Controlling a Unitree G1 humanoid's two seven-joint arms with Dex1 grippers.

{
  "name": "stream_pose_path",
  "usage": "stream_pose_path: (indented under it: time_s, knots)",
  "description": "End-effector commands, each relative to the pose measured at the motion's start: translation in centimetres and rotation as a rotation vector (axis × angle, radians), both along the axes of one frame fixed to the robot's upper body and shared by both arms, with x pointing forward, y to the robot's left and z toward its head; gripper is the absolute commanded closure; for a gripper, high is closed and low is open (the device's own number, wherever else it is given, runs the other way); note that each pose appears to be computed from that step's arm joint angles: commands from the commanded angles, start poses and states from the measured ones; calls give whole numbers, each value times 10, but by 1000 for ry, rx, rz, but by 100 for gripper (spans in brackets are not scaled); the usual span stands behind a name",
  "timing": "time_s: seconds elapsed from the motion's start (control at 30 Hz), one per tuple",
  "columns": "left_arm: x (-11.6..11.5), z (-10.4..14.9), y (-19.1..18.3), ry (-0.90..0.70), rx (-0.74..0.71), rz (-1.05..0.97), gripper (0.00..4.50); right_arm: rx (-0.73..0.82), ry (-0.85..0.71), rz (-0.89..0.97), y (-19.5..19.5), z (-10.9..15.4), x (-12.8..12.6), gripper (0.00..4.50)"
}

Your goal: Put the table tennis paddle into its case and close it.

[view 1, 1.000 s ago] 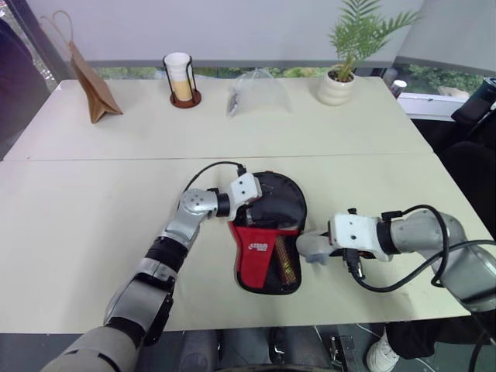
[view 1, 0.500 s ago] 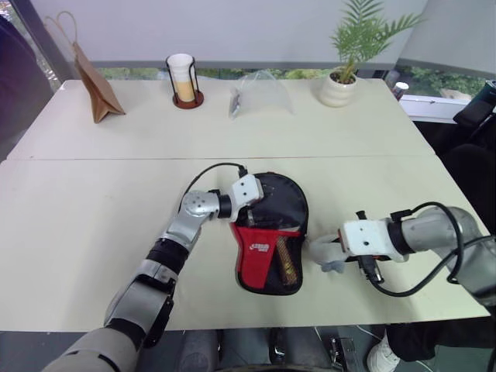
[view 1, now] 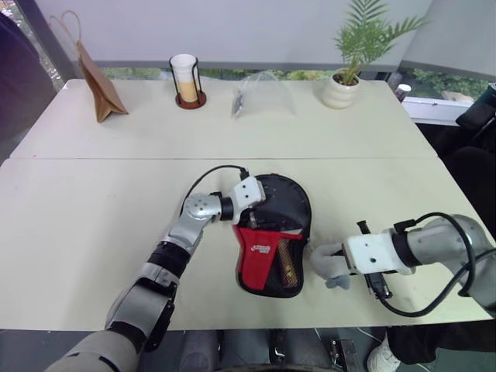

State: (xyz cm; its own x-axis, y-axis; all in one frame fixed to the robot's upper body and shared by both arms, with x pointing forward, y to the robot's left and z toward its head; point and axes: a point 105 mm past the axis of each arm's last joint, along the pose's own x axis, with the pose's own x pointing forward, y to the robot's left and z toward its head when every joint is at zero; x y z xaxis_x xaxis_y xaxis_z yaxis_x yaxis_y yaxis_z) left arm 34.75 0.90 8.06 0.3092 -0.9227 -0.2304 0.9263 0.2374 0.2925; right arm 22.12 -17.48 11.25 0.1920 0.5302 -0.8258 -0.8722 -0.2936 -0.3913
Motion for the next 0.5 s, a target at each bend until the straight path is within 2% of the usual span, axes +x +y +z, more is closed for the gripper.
stream_pose_path:
  time_s: [0.03, 0.17, 0.27, 0.37, 0.5]
  knots:
    - [-5, -51, 23, 126, 176, 58, 0, -32, 88, 76, 2, -6, -18, 431]
    - [-4, -54, 25, 124, 193, 70, 0, -10, 86, 61, 4, -6, -19, 431]
    - [-4, -55, 26, 118, 209, 68, 0, 76, 87, -38, 7, 2, -6, 431]
    - [-3, -55, 26, 114, 215, 68, 0, 255, 222, -202, 14, 20, 0, 431]
    - [-1, -53, 28, 108, 218, 74, 0, 322, 437, -462, 2, 24, 6, 431]
